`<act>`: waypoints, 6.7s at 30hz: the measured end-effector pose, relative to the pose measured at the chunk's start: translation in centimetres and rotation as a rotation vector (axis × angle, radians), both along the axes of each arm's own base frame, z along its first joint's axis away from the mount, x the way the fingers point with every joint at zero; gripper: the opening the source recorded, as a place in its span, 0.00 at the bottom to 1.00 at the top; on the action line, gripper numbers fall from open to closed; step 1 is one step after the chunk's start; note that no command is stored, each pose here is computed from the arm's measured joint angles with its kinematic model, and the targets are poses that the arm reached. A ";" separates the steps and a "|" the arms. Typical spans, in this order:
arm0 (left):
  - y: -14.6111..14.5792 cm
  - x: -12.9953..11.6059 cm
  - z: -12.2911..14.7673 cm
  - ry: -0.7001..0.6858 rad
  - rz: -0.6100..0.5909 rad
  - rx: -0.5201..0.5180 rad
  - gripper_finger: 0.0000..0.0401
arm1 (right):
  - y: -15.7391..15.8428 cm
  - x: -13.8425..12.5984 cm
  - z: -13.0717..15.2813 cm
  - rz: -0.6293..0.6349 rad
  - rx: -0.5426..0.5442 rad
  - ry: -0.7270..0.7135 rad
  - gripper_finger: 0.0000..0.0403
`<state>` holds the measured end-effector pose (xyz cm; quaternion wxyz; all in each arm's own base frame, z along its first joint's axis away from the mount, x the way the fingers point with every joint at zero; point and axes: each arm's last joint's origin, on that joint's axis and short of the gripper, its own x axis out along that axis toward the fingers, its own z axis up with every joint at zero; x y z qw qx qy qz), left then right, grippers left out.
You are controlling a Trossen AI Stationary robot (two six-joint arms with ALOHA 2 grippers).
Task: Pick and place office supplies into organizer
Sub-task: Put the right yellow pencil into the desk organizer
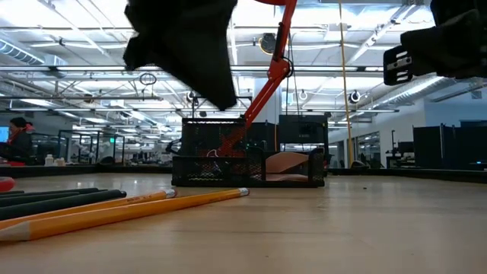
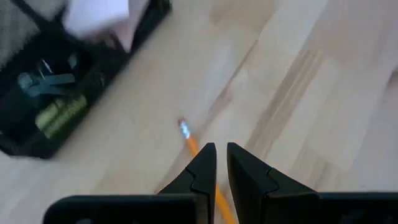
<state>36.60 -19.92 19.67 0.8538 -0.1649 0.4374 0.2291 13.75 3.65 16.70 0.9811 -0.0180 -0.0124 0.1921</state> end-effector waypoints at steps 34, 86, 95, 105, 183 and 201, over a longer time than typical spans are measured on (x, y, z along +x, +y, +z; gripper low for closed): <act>4.6 3.5 -3.2 0.163 -0.104 -0.166 0.61 | -0.8 -0.8 0.5 0.037 0.050 0.001 0.00; 2.8 3.7 -6.7 0.227 -0.356 -0.019 0.05 | -0.9 -0.8 0.3 0.030 0.049 0.022 0.00; 1.9 4.6 -6.3 0.117 -0.503 0.023 0.07 | -0.9 -0.8 0.3 0.030 0.046 0.022 0.00; 1.5 5.7 -3.6 -0.061 -0.693 0.170 0.01 | -0.9 -0.8 0.2 0.030 0.047 0.030 0.00; 4.8 3.8 -7.2 0.342 -0.707 -0.079 0.26 | -1.0 -0.7 -0.1 -0.022 0.051 0.060 0.01; 4.3 5.0 -7.6 0.226 -0.854 -0.008 0.04 | -1.0 -0.7 -0.1 -0.024 0.048 0.059 0.01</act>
